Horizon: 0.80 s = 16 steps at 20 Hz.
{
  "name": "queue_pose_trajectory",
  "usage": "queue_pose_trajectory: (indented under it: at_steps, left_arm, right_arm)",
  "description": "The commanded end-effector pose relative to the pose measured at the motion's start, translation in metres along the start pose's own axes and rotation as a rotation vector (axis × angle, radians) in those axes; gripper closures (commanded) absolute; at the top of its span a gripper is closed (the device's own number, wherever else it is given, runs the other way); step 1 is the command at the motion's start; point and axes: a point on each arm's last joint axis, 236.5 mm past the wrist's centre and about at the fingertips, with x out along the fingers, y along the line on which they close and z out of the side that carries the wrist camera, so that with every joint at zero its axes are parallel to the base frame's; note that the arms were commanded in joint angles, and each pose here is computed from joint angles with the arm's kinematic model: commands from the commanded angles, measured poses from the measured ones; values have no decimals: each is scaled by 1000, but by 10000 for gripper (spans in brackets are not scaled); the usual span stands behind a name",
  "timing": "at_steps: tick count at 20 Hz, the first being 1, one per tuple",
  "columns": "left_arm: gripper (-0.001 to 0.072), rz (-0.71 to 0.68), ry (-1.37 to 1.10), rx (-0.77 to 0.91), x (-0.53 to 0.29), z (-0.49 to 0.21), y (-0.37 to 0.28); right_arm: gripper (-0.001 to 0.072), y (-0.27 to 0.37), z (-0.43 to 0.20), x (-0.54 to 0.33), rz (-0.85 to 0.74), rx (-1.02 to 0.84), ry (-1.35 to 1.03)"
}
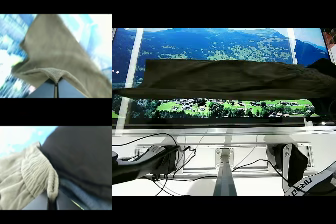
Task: Fold the clothes and pants, and hang the long-sleeved shirts on hangers.
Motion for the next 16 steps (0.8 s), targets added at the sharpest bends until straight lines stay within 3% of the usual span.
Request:
queue_pose_trajectory:
  at_steps: [1, 6, 11, 16]
  left_arm:
    - [693, 22, -115, 51, 15, 45, -19]
    - [693, 95, -165, 112, 105, 65, -55]
    - [693, 92, -86, 103, 198, 43, -65]
    - [692, 104, -87, 13, 236, 54, -44]
  right_arm:
    - [682, -1, 31, -13, -23, 49, -101]
    - [682, 49, -4, 72, 162, 146, 86]
    - [682, 63, -6, 164, 122, 320, 72]
    - [682, 63, 5, 232, 108, 523, 139]
